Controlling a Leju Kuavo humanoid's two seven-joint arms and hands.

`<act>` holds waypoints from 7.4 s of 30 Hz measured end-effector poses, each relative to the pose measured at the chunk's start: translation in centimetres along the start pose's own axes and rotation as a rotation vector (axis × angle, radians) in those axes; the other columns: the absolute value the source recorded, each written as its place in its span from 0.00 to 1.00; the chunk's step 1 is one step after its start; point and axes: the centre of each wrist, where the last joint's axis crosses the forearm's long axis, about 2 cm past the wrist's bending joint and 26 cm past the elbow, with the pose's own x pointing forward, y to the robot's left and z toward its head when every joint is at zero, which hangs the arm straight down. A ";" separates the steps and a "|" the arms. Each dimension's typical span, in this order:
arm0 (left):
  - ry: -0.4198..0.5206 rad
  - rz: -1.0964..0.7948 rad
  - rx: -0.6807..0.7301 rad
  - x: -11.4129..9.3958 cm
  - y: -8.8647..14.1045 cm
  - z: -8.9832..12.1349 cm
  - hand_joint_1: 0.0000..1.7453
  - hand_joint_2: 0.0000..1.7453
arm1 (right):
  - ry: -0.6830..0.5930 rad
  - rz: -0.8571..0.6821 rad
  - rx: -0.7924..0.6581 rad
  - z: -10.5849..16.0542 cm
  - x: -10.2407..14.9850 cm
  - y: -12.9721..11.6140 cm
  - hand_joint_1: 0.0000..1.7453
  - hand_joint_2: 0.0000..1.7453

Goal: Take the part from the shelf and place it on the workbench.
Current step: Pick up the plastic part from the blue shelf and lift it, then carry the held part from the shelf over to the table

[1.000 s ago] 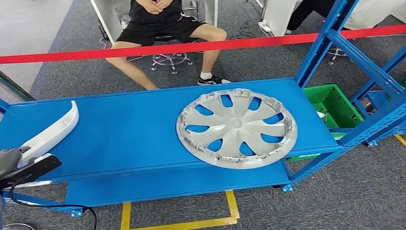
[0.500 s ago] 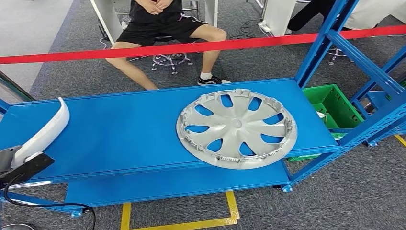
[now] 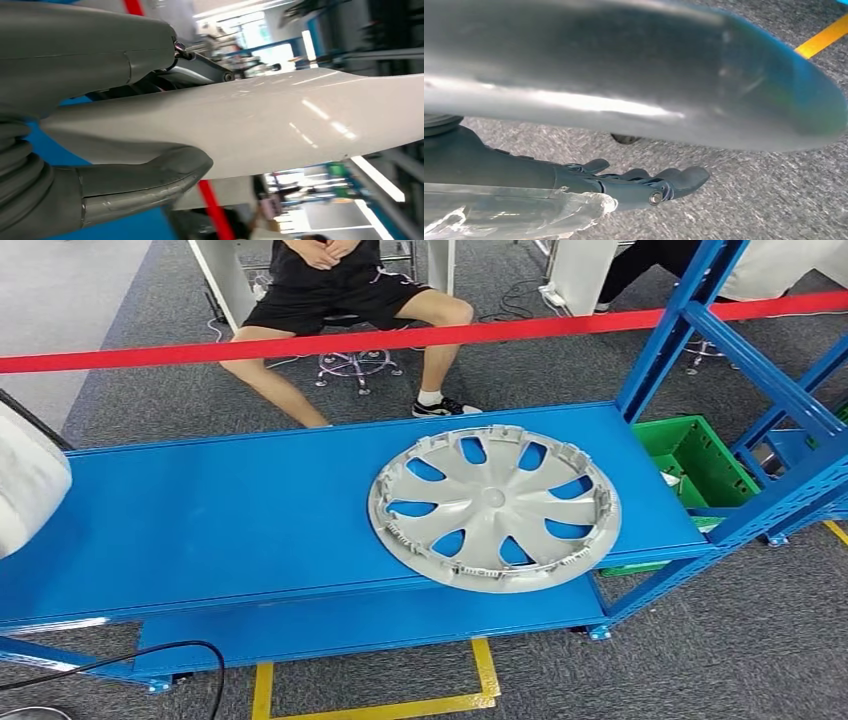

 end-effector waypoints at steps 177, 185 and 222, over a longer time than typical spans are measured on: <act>-0.342 0.377 -0.317 7.5 -13.8 -2.1 1.00 1.00 | 0.270 0.485 0.183 0.4 -1.5 -0.2 0.00 0.00; -0.323 0.375 -0.314 7.4 -13.8 -1.9 1.00 1.00 | 0.266 0.489 0.185 0.4 -1.4 -0.2 0.00 0.00; -0.155 0.366 -0.156 7.0 -13.0 -1.4 1.00 1.00 | 0.253 0.427 0.081 0.4 -1.1 1.0 0.00 0.00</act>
